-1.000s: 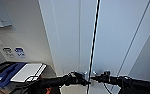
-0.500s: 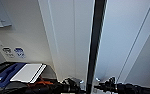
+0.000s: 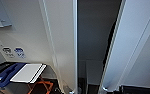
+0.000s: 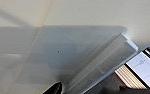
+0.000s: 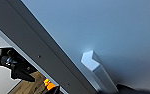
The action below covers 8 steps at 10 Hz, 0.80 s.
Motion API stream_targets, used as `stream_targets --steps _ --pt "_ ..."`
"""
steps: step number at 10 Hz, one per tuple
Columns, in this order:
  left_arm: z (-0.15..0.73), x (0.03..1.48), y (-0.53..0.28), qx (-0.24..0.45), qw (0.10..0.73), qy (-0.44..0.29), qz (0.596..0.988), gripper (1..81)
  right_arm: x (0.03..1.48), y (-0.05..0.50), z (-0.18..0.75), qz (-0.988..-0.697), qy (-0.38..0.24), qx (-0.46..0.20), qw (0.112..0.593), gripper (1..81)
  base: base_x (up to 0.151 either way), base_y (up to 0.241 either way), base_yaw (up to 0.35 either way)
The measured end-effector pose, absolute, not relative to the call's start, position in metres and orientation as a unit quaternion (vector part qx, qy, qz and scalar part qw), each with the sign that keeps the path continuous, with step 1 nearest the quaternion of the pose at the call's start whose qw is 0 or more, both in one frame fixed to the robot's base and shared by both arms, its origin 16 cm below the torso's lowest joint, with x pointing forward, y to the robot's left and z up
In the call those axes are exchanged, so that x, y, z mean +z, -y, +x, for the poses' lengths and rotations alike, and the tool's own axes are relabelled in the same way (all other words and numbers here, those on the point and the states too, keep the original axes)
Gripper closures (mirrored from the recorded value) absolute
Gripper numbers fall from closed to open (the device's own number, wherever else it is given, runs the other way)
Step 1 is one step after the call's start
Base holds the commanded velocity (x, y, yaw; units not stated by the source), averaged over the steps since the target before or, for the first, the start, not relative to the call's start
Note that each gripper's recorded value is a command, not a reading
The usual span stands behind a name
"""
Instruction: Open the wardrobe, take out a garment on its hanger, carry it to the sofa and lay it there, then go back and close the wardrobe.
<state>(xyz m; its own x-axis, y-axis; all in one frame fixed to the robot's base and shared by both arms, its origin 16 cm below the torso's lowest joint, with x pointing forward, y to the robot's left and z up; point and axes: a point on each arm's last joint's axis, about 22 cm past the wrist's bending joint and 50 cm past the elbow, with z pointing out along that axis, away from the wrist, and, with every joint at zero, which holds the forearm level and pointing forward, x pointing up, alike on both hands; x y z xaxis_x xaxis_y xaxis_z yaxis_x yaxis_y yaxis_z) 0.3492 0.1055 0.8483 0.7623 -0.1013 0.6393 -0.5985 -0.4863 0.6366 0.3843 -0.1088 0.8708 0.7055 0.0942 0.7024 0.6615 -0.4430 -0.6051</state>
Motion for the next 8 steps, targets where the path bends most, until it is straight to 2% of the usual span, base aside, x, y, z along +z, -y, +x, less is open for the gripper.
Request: stream_targets --steps 3,7,8 --pt "0.315 0.842 -0.145 0.297 0.455 0.188 0.818 1.0 0.870 0.140 0.350 -0.800 0.220 -0.299 0.471 1.0 0.000 0.000 0.000" --pt "0.281 0.841 -0.221 0.347 0.433 0.114 0.824 1.0 0.871 0.201 0.303 -0.819 0.177 -0.300 0.455 1.0 0.000 0.000 0.000" --pt "0.204 0.819 -0.225 0.249 0.438 0.088 0.859 1.0 0.871 0.219 0.295 -0.824 0.158 -0.306 0.449 1.0 0.000 0.000 0.000"
